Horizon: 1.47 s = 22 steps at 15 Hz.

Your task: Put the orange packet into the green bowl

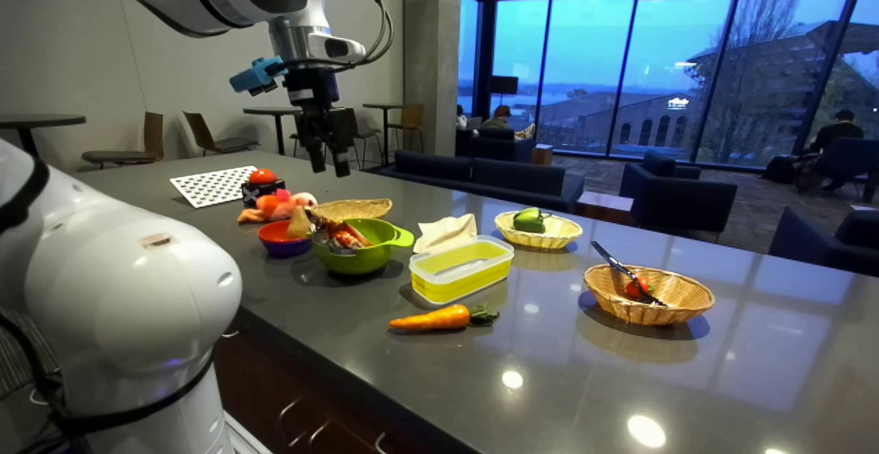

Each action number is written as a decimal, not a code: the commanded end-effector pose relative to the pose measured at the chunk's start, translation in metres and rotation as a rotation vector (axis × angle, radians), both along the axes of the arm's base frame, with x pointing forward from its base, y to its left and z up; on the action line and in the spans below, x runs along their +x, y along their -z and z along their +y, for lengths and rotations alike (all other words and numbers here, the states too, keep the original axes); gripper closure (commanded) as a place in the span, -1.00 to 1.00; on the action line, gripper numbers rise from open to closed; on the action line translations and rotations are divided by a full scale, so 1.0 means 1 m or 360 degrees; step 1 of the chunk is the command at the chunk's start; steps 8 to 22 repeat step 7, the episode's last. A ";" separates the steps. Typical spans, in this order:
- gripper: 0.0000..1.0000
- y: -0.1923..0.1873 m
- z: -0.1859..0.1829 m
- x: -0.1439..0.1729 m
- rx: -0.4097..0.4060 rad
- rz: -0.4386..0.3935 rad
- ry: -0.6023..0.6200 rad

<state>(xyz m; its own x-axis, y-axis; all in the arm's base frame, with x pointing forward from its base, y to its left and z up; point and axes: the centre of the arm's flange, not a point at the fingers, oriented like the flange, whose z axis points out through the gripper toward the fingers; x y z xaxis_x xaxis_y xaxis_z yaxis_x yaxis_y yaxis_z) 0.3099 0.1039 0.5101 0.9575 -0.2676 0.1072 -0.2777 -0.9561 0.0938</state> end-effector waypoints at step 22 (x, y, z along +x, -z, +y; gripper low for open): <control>-1.00 -0.003 -0.007 -0.023 -0.0062 0.0053 0.0045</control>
